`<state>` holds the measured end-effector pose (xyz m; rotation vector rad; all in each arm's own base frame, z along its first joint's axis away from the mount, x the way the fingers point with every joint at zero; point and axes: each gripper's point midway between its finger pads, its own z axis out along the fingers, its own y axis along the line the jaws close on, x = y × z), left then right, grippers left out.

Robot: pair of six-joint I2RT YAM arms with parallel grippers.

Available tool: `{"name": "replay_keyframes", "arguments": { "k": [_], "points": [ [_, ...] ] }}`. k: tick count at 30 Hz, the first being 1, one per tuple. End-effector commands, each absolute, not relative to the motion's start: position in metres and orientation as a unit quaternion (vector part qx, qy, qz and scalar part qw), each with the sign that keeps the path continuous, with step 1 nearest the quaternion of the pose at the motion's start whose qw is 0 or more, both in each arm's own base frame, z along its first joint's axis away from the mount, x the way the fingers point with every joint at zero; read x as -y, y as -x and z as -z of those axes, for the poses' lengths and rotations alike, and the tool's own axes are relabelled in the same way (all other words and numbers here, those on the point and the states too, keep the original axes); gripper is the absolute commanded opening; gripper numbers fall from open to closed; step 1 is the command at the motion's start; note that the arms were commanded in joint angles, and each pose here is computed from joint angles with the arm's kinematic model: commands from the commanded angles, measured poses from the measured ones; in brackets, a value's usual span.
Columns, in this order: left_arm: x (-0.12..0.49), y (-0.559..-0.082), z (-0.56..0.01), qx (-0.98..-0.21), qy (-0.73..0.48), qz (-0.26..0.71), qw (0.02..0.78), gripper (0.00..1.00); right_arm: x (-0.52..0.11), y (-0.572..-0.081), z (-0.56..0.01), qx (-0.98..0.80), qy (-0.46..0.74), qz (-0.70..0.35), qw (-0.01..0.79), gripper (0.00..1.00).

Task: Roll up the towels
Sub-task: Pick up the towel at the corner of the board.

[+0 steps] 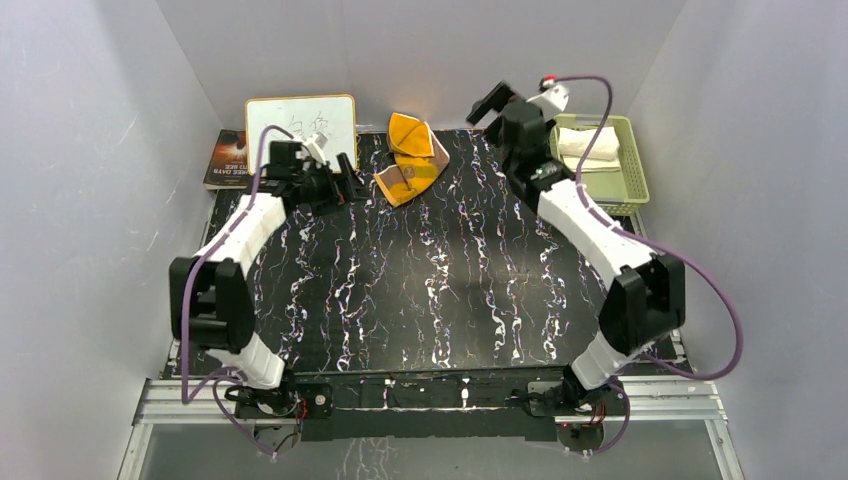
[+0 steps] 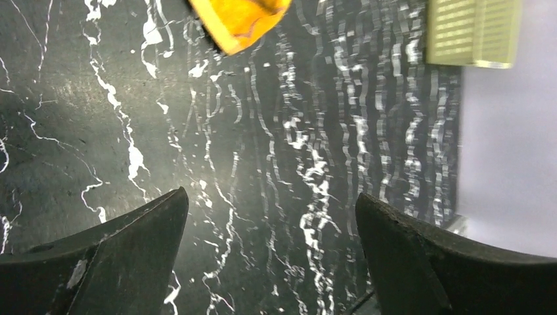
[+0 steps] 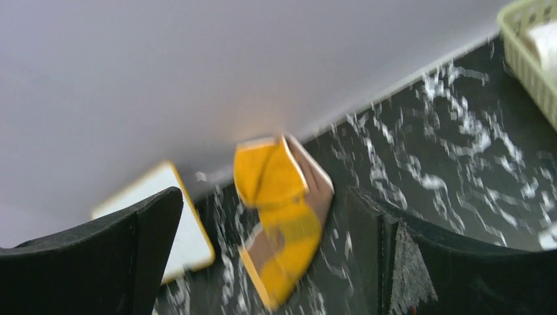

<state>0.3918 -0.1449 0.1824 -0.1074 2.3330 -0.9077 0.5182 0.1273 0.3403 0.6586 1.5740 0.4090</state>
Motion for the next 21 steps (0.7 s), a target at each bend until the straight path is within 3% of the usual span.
{"name": "replay_keyframes", "arguments": {
  "k": [1, 12, 21],
  "points": [
    [0.149, -0.419, -0.13, -0.914, 0.051, 0.258, 0.308, 0.97, -0.113, -0.473, -0.33, -0.709, -0.241, -0.114, 0.652, 0.94],
    [0.154, -0.505, -0.067, -0.907, 0.1, 0.2, 0.356, 0.92, -0.097, -0.346, -0.278, -0.799, -0.159, -0.083, 0.573, 0.93],
    [0.172, -0.541, -0.037, -0.914, 0.078, 0.187, 0.352, 0.82, -0.085, -0.319, -0.256, -0.818, -0.148, -0.069, 0.552, 0.93]
  ]
}}
